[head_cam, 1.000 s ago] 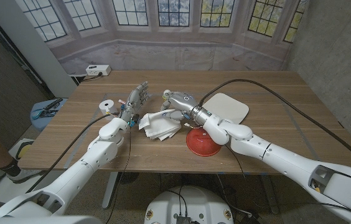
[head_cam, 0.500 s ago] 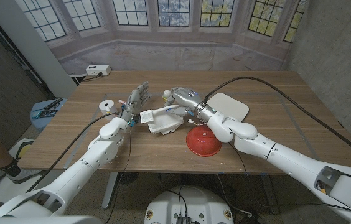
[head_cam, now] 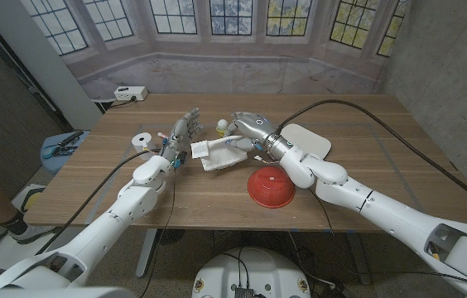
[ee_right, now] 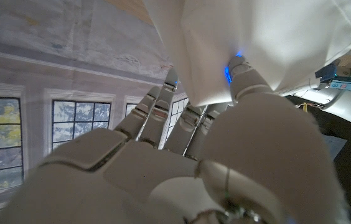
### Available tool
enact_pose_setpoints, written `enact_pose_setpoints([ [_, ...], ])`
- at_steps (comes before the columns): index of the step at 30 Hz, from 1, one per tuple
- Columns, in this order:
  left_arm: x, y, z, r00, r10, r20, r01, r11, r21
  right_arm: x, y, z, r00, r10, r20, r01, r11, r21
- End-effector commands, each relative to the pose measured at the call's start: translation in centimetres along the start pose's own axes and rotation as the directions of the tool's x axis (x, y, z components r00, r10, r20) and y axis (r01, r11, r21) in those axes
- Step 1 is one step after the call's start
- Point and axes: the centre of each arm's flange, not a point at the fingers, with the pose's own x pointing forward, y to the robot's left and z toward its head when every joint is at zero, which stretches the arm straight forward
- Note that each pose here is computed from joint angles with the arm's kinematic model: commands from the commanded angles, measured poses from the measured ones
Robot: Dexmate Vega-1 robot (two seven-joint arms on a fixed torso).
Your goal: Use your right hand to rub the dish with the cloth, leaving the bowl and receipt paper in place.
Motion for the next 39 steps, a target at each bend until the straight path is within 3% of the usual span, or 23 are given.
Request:
enact_pose_setpoints([
  [1,0.2,0.0,0.0,1.000,-0.005,-0.006,0.005,1.000,0.003,-0.4,-1.1,-1.0,0.999,-0.026,-0.037,0.024,0.999,-0.030],
  [20,0.6,-0.1,0.0,1.000,-0.013,-0.012,0.013,1.000,0.009,-1.8,-2.9,-3.3,0.993,-0.059,-0.102,0.051,0.995,-0.085],
  [39,0.5,-0.3,0.2,1.000,-0.015,-0.014,0.016,1.000,0.014,-3.4,-4.4,-4.8,0.987,-0.044,-0.152,0.023,0.991,-0.135],
])
